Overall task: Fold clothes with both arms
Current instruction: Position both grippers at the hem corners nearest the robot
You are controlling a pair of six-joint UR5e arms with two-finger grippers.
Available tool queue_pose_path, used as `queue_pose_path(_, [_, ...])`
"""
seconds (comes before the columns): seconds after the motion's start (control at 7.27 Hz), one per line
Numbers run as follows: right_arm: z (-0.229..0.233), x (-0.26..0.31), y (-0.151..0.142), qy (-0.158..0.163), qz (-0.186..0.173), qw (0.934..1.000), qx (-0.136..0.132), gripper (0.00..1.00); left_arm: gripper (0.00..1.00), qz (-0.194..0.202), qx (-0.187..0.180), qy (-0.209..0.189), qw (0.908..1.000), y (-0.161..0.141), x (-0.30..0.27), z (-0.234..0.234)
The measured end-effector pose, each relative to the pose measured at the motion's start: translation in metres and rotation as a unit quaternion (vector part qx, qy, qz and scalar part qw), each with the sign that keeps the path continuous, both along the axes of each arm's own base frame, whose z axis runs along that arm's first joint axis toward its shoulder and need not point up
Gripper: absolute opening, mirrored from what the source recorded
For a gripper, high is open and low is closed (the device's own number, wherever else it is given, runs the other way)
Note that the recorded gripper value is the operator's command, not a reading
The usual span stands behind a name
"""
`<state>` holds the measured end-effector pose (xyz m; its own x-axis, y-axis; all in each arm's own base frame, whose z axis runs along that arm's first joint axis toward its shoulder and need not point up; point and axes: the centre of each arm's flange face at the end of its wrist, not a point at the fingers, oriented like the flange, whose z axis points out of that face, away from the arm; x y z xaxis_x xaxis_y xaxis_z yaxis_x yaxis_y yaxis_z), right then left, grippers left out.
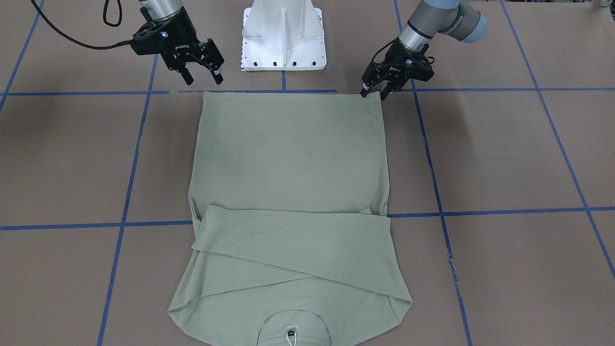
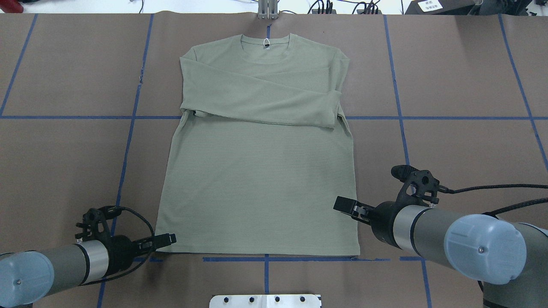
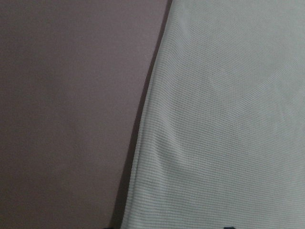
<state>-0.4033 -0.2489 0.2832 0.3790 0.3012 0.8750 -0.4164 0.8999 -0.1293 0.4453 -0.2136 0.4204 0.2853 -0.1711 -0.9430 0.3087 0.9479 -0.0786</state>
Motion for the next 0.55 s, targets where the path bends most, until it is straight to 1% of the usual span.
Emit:
queue_pose_path(0.14, [0.0003, 0.0, 0.0001, 0.0, 0.0, 1.0, 0.0, 1.0, 0.32, 0.0, -0.001, 0.0, 1.0, 0.0002, 0.0003, 0.0003])
queue_pose_path(0.41, [0.0002, -0.0002, 0.0004, 0.0, 0.0, 1.0, 0.0, 1.0, 0.0, 0.002, -0.001, -0.001, 1.0, 0.0013, 0.0008, 0.0012])
queue_pose_path(0.55, [0.0005, -0.0004, 0.0006, 0.0, -0.001, 1.0, 0.0, 1.0, 0.0, 0.003, -0.002, -0.002, 1.0, 0.0027, 0.0013, 0.0015])
